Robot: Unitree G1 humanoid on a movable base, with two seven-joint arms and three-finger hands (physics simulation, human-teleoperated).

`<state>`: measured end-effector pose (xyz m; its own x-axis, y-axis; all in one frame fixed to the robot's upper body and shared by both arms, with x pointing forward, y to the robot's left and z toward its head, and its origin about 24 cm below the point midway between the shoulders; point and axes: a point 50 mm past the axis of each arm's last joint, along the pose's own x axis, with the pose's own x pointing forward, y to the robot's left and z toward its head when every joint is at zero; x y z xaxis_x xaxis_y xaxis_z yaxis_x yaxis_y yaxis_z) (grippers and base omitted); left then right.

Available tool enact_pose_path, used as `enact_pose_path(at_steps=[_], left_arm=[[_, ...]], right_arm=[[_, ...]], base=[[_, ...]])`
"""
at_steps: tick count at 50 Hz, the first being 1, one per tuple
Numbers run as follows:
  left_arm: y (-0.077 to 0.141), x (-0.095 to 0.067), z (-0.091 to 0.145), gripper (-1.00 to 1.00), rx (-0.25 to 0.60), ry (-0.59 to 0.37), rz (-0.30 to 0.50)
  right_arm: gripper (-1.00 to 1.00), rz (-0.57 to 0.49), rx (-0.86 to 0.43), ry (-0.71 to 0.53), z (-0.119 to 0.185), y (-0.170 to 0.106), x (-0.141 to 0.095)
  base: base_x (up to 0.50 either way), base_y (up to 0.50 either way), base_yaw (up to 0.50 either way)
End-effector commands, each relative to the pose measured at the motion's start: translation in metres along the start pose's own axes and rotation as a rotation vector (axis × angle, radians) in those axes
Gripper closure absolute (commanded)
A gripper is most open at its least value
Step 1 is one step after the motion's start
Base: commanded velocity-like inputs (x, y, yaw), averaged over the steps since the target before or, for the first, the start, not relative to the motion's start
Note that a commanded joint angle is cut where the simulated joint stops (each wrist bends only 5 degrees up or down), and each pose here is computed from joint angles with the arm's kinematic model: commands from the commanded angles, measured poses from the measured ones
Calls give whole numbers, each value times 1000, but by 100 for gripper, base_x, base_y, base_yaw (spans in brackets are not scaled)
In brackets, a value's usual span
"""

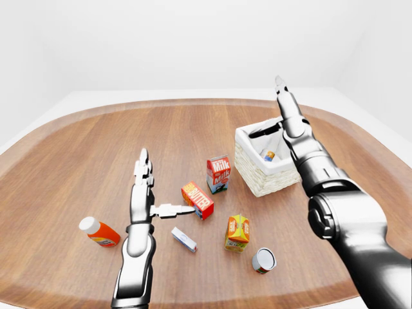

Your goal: Pick up the alphabet soup and the tomato sauce, and put them in the basket.

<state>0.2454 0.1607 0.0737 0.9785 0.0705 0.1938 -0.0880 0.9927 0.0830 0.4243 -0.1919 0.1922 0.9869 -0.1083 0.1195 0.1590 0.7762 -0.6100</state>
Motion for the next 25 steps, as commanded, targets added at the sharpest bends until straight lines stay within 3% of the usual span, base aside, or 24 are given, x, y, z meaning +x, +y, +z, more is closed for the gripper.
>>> enact_pose_path(at_steps=[1,20,25], left_arm=[[3,-1,1,-100,-19,-2,5],[3,-2,0,-100,-18,0,7],[3,-1,1,-100,-17,-1,8]], right_arm=[[-100,4,53,-34,4,2,-2],[-100,-39,126,-277,32,-11,-22],[-100,-46,138,-292,41,-19,-29]], base=[[0,0,0],[0,0,0],[0,0,0]])
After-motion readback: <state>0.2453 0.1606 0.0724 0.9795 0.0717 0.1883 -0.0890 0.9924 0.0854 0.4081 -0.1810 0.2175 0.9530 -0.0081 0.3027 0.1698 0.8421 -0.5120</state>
